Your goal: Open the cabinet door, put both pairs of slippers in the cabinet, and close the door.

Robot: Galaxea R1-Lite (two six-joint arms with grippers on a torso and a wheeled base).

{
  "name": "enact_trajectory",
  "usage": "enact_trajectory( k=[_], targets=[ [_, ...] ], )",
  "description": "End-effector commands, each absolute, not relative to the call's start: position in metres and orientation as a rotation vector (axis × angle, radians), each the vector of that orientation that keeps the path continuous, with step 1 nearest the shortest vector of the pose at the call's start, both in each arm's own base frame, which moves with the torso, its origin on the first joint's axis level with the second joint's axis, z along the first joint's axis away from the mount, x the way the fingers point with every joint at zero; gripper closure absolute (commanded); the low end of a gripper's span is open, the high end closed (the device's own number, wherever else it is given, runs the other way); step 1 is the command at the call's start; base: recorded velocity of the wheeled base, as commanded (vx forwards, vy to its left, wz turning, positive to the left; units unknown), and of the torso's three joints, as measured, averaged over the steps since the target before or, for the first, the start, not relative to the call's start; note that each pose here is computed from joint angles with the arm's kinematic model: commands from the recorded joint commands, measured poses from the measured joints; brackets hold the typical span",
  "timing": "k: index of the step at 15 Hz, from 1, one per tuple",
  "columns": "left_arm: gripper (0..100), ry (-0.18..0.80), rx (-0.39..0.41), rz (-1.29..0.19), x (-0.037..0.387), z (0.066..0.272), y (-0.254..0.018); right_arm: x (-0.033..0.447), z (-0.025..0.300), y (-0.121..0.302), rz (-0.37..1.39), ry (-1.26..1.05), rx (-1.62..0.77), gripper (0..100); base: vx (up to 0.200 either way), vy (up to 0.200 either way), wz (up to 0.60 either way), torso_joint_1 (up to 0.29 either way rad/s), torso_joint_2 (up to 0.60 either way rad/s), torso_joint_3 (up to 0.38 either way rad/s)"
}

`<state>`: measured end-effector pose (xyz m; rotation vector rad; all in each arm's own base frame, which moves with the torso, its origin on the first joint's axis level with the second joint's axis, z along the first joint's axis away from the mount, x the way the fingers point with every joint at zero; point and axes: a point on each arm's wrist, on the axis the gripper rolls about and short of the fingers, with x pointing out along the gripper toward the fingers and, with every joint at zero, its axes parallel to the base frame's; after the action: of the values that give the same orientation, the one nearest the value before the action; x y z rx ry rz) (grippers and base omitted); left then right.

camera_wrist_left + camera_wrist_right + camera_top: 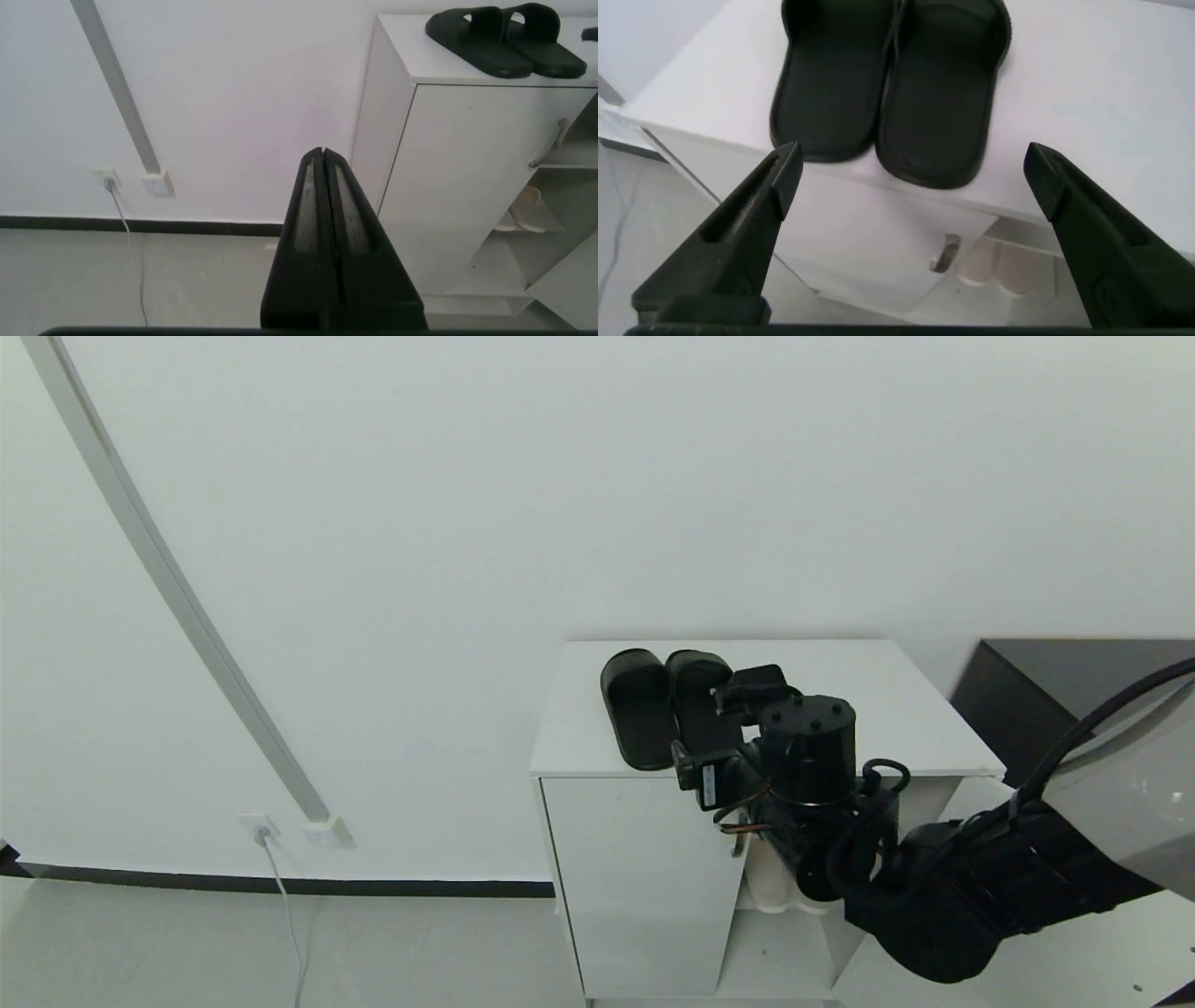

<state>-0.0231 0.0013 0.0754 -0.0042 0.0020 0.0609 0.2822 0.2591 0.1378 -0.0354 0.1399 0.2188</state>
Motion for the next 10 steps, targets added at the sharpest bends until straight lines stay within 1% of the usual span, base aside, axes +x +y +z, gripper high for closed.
enact_trajectory(
  k=[1, 3, 8, 10],
  targets=[
    [100, 0.003, -0.005, 0.061, -0.023, 0.075, 0.001, 0.285, 0.156, 0.265, 0.223, 0.129, 0.01, 0, 0.0, 0.0, 0.0, 0.0, 0.0, 0.0],
    [100, 0.003, -0.005, 0.061, -0.023, 0.075, 0.001, 0.285, 0.159, 0.268, 0.226, 0.14, 0.025, 0, 0.0, 0.0, 0.0, 0.0, 0.0, 0.0],
    [100, 0.005, 0.017, 0.048, -0.023, 0.075, 0.001, 0.291, 0.141, 0.274, 0.261, 0.169, 0.023, 0, 0.2, 0.0, 0.0, 0.001, 0.0, 0.002],
    [100, 0.005, 0.017, 0.048, -0.023, 0.075, 0.001, 0.297, 0.125, 0.28, 0.265, 0.197, 0.009, 0, 0.2, 0.0, 0.0, 0.01, 0.0, 0.002]
  ],
)
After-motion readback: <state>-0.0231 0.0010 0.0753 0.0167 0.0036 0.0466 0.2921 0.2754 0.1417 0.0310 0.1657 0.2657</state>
